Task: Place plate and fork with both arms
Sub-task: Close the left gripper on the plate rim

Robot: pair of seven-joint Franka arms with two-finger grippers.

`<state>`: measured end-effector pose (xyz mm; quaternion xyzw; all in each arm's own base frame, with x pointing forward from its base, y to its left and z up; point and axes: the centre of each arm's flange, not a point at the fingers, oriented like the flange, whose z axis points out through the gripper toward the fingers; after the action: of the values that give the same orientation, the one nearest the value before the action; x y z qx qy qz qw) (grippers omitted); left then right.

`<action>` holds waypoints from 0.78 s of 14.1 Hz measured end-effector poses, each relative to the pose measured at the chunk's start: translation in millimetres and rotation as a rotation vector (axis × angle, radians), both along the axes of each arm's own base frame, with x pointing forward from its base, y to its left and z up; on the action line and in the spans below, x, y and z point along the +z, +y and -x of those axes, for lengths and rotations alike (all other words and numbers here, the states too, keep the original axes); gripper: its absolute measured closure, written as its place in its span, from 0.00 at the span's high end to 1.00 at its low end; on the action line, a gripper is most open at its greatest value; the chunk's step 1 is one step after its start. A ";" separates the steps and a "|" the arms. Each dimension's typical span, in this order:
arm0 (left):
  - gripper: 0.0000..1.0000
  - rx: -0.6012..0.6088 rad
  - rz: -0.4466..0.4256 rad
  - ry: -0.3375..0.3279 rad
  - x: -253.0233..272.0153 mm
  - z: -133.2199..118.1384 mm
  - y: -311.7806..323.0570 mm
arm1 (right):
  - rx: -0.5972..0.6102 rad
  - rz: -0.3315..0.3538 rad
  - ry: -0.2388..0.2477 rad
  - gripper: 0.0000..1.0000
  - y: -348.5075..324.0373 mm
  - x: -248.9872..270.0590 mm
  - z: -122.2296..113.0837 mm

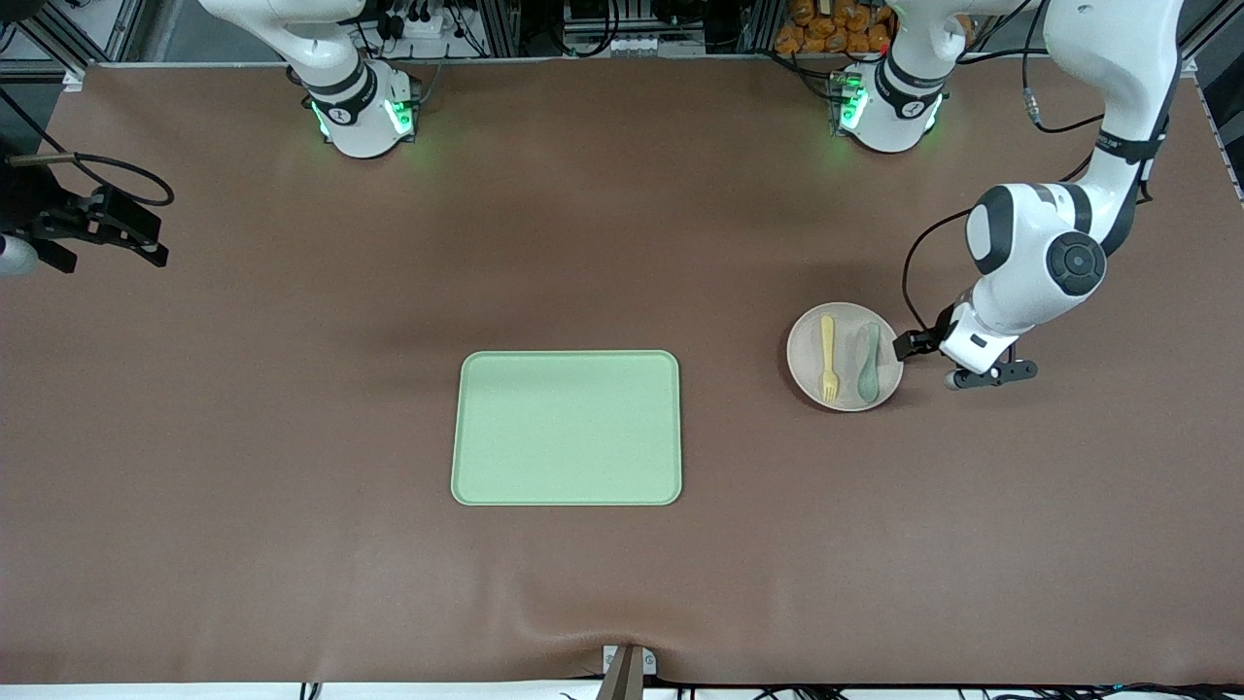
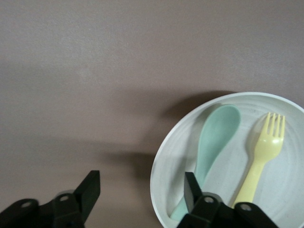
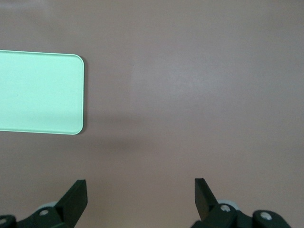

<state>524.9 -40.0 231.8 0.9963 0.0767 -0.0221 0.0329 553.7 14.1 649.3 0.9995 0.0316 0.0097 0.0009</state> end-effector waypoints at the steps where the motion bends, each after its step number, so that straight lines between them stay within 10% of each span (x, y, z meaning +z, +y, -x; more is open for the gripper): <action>1: 0.76 0.003 0.003 0.003 -5.0 0.4 -1.5 | 0.000 0.000 0.000 1.00 0.0 0.0 0.0; 11: 0.46 -0.002 0.017 0.013 -28.6 2.7 -10.9 | 0.000 0.000 0.001 1.00 0.0 -0.1 0.0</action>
<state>522.3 -50.8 203.2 0.9959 0.0755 -0.0292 0.0407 553.7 14.1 649.3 0.9995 0.0316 0.0094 0.0009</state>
